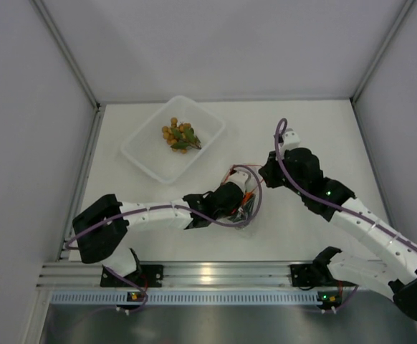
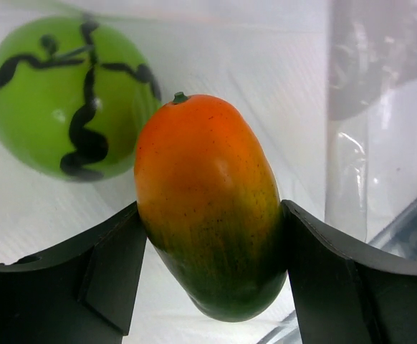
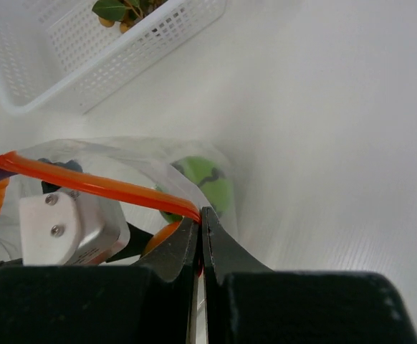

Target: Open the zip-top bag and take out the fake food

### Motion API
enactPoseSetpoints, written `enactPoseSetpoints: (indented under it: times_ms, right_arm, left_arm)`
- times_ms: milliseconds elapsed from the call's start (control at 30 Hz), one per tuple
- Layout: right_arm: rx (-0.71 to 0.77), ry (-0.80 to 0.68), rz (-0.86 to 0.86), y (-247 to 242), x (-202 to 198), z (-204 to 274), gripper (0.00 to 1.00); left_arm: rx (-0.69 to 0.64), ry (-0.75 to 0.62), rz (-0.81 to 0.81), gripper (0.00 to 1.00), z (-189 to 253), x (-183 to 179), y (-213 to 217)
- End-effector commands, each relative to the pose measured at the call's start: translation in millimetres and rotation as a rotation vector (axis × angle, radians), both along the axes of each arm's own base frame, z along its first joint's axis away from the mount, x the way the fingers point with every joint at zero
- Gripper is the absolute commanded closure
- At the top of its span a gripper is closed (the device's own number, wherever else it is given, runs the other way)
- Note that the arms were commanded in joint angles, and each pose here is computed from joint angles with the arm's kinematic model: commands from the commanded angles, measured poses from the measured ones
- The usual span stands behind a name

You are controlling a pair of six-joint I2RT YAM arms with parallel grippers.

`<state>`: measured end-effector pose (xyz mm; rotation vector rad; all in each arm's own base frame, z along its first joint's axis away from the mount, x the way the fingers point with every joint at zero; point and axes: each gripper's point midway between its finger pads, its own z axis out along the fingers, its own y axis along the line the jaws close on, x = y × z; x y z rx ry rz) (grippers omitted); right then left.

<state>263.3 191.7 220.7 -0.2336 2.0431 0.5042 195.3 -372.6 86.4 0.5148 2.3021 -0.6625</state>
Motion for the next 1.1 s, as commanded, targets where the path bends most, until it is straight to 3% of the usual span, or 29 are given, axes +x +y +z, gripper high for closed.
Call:
enactPoseSetpoints:
  times_ms: [0, 233, 400, 500, 767, 1067]
  right_arm:
    - [-0.071, -0.065, -0.066, -12, 19, 19, 1.0]
    - [-0.059, -0.036, 0.048, 9, 15, 16, 1.0]
    - [-0.061, 0.009, 0.138, 19, -4, 1, 1.0]
    - [-0.051, 0.002, 0.17, 21, -16, 0, 1.0]
    - [-0.064, -0.018, 0.169, 11, -28, 6, 1.0]
    - [-0.042, -0.023, 0.172, 22, -33, -13, 1.0]
  left_arm:
    - [-0.172, -0.127, -0.109, 1.0, 51, -3, -19]
    - [-0.231, -0.226, -0.124, 1.0, 79, -4, -8]
    - [-0.201, -0.337, 0.099, 1.0, 95, 28, 25]
    - [-0.174, -0.365, 0.14, 1.0, 97, 35, 32]
    - [-0.102, -0.376, 0.31, 1.0, 93, 52, 55]
    - [-0.246, -0.262, 0.338, 1.0, 109, 43, 39]
